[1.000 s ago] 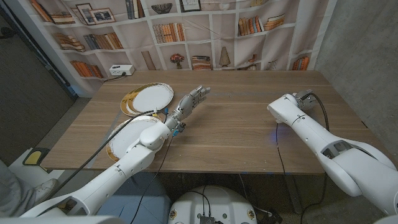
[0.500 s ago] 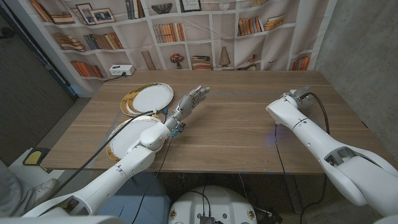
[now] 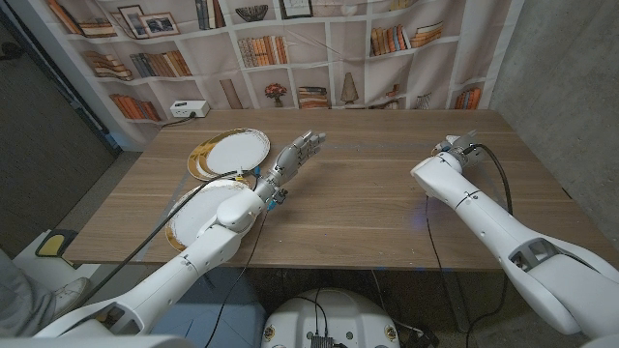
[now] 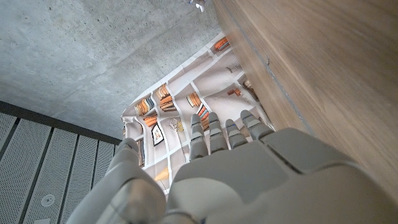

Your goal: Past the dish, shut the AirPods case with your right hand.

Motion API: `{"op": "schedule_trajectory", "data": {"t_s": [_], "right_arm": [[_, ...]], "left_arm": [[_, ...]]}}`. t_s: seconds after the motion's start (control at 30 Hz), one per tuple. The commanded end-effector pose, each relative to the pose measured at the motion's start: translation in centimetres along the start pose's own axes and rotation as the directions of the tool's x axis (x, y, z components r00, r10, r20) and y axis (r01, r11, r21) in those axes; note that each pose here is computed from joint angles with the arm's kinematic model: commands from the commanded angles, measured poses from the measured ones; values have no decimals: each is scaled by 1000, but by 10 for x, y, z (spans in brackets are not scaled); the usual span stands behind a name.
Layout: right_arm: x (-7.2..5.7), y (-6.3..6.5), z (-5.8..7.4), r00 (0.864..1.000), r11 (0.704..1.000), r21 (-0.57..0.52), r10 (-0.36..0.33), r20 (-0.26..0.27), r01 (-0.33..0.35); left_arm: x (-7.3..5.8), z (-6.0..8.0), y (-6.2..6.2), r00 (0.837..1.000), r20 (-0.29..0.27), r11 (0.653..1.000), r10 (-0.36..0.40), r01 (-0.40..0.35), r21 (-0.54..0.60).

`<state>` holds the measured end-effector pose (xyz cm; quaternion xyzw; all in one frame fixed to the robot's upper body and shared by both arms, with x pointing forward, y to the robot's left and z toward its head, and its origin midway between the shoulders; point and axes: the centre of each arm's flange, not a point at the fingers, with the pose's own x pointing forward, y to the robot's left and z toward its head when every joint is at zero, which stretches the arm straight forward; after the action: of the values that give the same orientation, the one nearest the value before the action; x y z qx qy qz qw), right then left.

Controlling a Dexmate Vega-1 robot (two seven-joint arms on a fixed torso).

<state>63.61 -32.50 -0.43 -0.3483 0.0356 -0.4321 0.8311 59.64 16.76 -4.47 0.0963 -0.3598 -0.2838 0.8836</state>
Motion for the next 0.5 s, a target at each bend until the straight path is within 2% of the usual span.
{"op": "schedule_trajectory", "data": {"t_s": [0.03,0.1,0.3,0.5], "right_arm": [[-17,-11,1,999,999,35,4,48,-6],[-21,-14,2,998,999,42,4,61,-6],[-34,-21,6,993,998,60,2,117,-9],[-49,-26,9,983,998,57,-9,181,-2]], "left_arm": [[-6,13,0,1000,-1,999,4,-4,34],[-8,12,0,1000,-15,999,3,-2,43],[-18,8,0,999,-10,999,34,-34,25],[-28,13,7,998,7,997,70,-70,32]]}}
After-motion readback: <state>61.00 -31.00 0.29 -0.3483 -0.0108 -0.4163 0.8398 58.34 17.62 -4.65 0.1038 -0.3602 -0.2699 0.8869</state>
